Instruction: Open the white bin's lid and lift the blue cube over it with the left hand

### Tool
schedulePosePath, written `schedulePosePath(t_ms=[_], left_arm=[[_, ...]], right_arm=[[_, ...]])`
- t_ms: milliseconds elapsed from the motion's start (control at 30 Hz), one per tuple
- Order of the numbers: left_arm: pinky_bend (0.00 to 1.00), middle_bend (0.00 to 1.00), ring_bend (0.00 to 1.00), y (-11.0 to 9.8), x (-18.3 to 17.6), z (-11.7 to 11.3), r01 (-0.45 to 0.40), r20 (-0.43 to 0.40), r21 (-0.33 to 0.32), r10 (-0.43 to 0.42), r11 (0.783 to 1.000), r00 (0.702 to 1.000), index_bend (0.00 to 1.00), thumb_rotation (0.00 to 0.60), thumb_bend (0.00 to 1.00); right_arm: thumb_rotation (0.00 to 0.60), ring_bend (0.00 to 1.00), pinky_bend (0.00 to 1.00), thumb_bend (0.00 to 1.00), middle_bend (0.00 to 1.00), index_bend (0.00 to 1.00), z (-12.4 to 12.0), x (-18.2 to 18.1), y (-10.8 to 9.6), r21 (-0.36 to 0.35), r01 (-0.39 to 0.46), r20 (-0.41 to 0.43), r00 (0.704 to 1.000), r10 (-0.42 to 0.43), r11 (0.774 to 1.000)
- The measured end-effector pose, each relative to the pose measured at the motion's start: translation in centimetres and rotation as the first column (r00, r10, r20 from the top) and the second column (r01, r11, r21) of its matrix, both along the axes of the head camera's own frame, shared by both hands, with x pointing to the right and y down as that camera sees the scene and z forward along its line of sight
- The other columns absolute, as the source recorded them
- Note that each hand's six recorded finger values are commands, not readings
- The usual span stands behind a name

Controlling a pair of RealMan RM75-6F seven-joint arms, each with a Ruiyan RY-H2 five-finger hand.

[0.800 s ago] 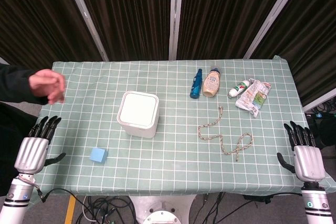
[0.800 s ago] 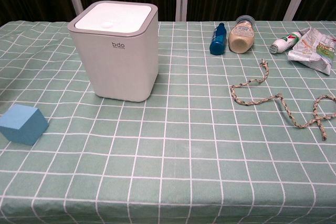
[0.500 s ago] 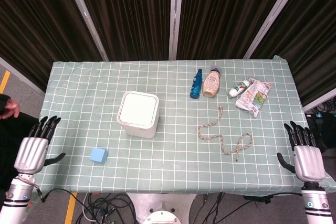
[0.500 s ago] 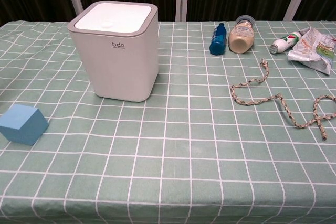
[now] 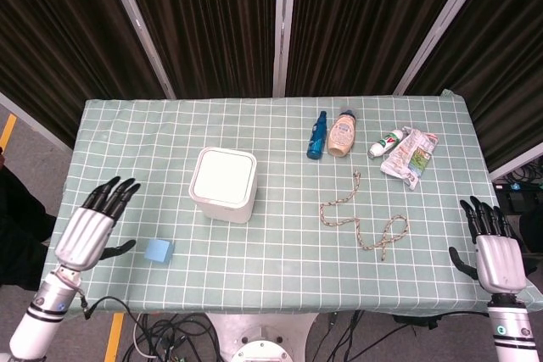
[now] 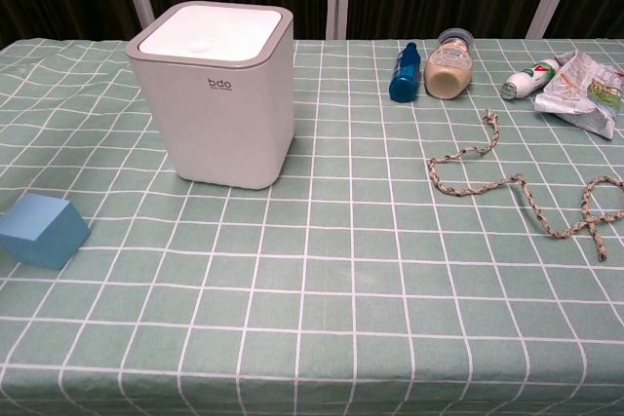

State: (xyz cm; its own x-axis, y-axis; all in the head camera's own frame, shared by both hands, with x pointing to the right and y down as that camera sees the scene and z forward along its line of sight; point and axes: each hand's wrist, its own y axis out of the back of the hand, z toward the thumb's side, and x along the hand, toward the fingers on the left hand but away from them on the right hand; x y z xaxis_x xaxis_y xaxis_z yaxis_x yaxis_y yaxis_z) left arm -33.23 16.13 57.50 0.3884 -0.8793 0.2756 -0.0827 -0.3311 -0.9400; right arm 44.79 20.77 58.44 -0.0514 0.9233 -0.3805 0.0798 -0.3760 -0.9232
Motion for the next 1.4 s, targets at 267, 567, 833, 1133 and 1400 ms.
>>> schedulePosePath(t_ms=[267, 567, 833, 1133, 1400], left_arm=[[0.16, 0.08, 0.01, -2.3, 6.2, 0.9, -0.169, -0.036, -0.006, 0.169, 0.986, 0.985, 0.06, 0.6, 0.04], [0.16, 0.13, 0.01, -3.0, 10.2, 3.4, -0.27, 0.007, -0.057, 0.271, 0.961, 0.962, 0.06, 0.6, 0.04], [0.16, 0.15, 0.0, -2.5, 10.9, 4.7, -0.293, 0.025, -0.082, 0.296, 0.952, 0.955, 0.06, 0.6, 0.04], [0.14, 0.24, 0.0, -1.7, 11.1, 6.3, -0.31, 0.045, -0.128, 0.318, 0.942, 0.947, 0.06, 0.6, 0.04], [0.13, 0.2, 0.0, -2.6, 10.7, 4.6, -0.287, 0.044, -0.053, 0.29, 0.956, 0.956, 0.06, 0.6, 0.04]], right_arm=[[0.6, 0.0, 0.0, 0.23, 0.0, 0.0, 0.7, 0.3, 0.2, -0.019, -0.009, 0.002, 1.0, 0.01, 1.0], [0.6, 0.0, 0.0, 0.23, 0.0, 0.0, 0.6, 1.0, 0.2, -0.011, -0.026, 0.007, 1.0, 0.026, 1.0], [0.6, 0.0, 0.0, 0.23, 0.0, 0.0, 0.8, 1.2, 0.2, -0.013, -0.029, 0.011, 1.0, 0.029, 1.0], [0.6, 0.0, 0.0, 0.23, 0.0, 0.0, 0.8, 1.4, 0.3, -0.01, -0.033, 0.009, 0.999, 0.033, 0.999], [0.6, 0.0, 0.0, 0.23, 0.0, 0.0, 0.8, 1.2, 0.2, -0.01, -0.031, 0.012, 0.999, 0.031, 0.999]])
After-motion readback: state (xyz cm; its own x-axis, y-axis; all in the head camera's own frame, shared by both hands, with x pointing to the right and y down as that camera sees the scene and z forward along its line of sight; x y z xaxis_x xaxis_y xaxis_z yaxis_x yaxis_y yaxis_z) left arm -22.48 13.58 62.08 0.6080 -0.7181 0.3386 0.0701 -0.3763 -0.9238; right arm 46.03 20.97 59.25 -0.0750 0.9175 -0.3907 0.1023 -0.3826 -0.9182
